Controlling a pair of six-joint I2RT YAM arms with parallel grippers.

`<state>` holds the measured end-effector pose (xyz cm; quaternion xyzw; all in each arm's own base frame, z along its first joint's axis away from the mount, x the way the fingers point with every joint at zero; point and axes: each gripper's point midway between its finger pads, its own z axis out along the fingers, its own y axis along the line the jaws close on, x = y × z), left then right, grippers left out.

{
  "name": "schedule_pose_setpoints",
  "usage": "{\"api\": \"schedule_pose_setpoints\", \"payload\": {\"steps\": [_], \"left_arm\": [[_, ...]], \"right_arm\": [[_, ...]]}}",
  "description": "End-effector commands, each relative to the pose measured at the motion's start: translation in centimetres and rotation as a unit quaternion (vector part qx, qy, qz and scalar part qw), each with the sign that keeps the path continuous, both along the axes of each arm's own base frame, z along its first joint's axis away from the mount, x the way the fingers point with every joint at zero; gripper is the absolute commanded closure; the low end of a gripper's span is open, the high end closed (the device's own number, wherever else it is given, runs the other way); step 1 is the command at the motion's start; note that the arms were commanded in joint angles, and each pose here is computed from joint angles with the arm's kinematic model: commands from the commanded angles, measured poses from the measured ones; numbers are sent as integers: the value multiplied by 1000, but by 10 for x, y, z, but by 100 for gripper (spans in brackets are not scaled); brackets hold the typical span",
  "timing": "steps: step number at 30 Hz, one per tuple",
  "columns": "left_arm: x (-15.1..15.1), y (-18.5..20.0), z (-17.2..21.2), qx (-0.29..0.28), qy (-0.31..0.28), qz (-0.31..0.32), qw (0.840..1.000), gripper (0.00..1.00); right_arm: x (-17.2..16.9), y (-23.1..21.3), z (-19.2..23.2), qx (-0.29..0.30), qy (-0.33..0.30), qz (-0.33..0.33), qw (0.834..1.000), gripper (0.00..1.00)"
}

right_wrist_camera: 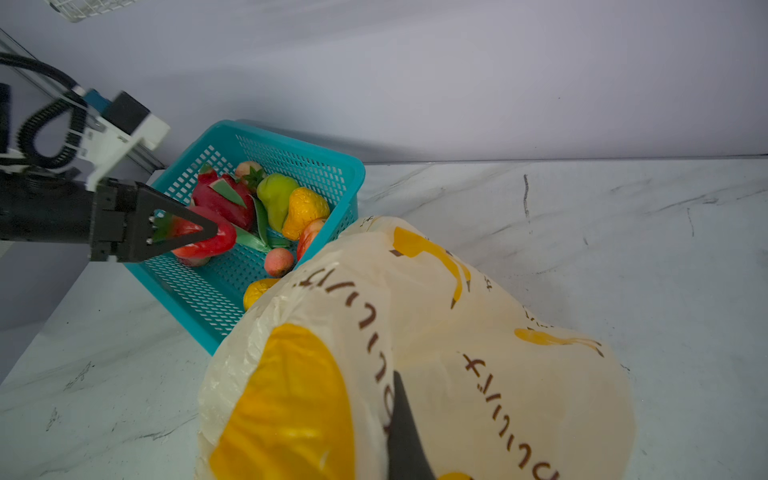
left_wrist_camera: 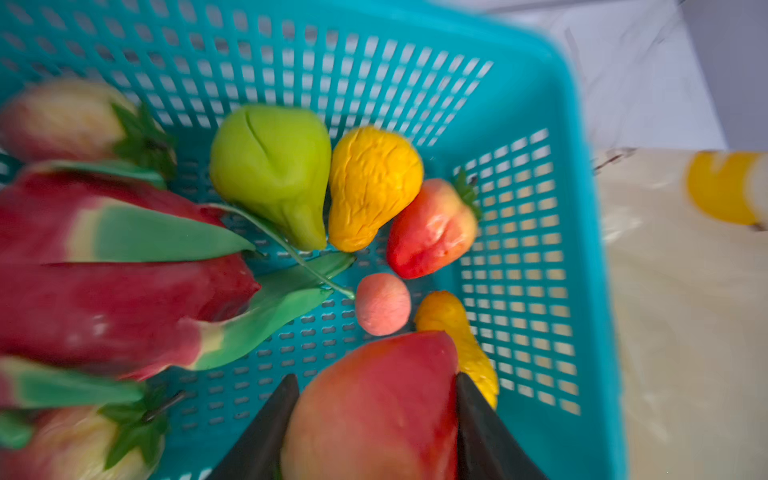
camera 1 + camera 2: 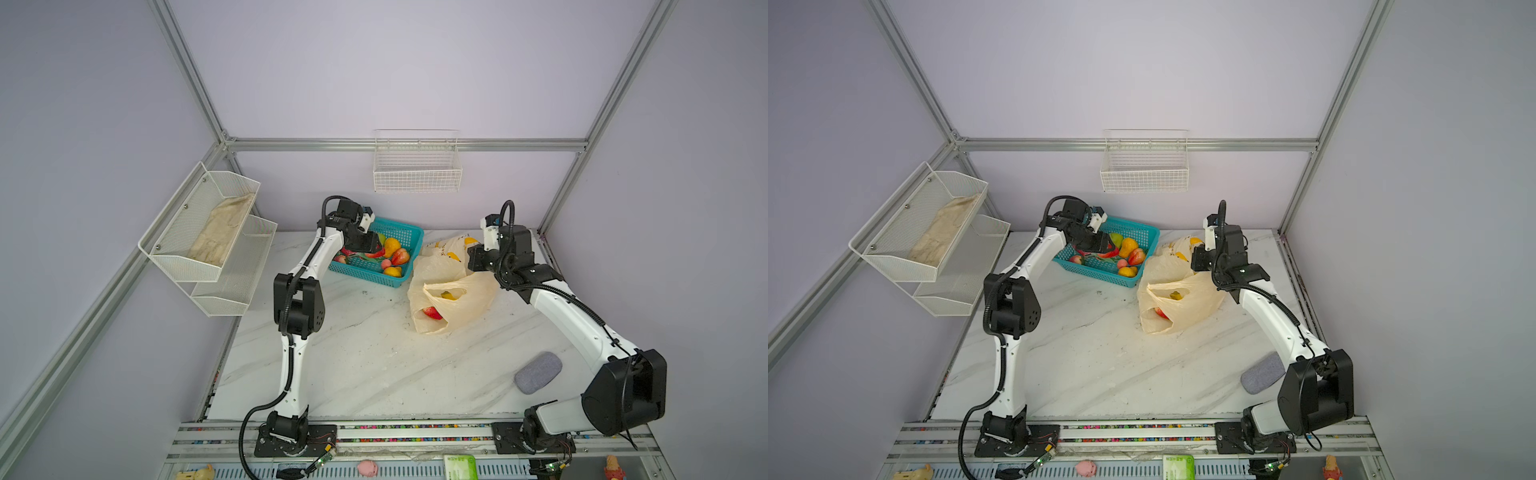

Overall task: Place the fake fruits into the plastic bag and tie a complex knot
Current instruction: 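Lower the left gripper and grasp the red strawberry-shaped fruit, then carry the red fruit with the left gripper into the bag opening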

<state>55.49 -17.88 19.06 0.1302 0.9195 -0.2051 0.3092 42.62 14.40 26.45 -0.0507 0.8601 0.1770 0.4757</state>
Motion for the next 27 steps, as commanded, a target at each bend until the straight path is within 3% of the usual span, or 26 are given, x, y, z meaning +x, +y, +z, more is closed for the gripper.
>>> {"api": "schedule_pose_setpoints", "payload": {"steps": [1, 6, 11, 18, 22, 27], "left_arm": [[-18, -9, 59, -55, -48, -2, 997, 72], [-77, -29, 82, -88, -98, -23, 991, 73], [-153, -46, 64, -109, -80, -28, 990, 75], [-264, -109, 32, -131, -31, -124, 983, 75], [-281, -142, 25, -139, -25, -155, 978, 75], [-258, -166, 9, -122, -16, -145, 982, 76]], "right_arm": [[0, 0, 1, 5, -3, -1, 1000, 100], [1, 1, -1, 7, -1, 0, 1000, 100], [2, -1, 2, 2, -3, -3, 1000, 100], [3, 0, 3, 3, -2, -3, 1000, 100], [2, -1, 7, 6, -7, -3, 1000, 100], [-1, -1, 11, 6, -8, -3, 1000, 100]]}}
